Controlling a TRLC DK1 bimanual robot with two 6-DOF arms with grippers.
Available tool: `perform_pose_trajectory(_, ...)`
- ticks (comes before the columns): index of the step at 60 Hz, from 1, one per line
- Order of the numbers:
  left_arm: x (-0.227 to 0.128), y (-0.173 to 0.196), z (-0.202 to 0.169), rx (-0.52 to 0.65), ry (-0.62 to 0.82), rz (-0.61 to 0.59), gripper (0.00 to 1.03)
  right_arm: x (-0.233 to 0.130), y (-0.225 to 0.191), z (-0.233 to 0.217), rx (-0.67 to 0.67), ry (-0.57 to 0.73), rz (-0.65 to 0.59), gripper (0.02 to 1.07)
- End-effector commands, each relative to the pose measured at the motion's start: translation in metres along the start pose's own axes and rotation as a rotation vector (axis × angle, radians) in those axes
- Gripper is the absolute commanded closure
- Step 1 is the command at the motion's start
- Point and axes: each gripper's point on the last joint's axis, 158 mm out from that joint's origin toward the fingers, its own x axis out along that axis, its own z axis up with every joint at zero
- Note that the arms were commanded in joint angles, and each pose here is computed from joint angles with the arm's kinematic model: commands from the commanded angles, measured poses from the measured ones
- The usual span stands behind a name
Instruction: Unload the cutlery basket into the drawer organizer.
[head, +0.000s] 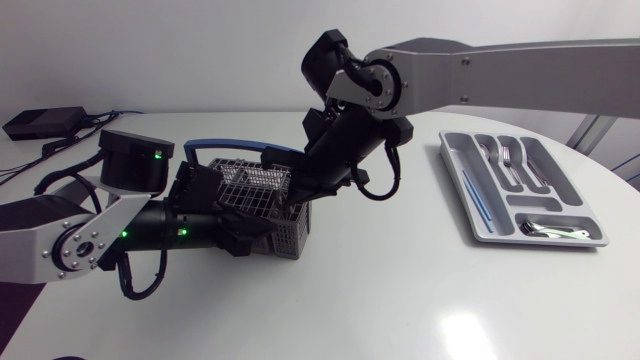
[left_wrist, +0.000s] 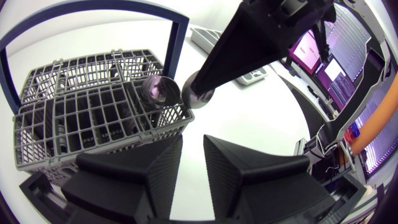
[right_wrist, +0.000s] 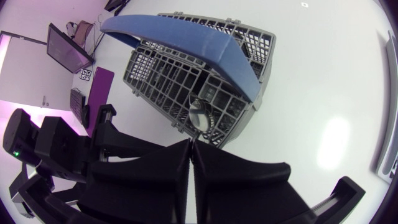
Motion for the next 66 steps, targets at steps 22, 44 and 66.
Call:
perform_pose_trajectory(22, 0.001, -0.006, -0.009, 0.013, 0.012, -0.015, 0.76, -0.044, 0.015, 0.016, -0.003, -0.052, 0.048, 1.01)
perform_pose_trajectory(44, 0.001, -0.007, -0.008, 0.015, 0.009, -0.012, 0.76, -0.078, 0.027, 0.020, -0.007, -0.085, 0.082, 1.01)
perform_pose_trajectory(66, 0.000, -0.007, -0.007, 0.008, 0.007, -0.012, 0.76, -0.104, 0.026, 0.017, 0.006, -0.103, 0.118, 1.01)
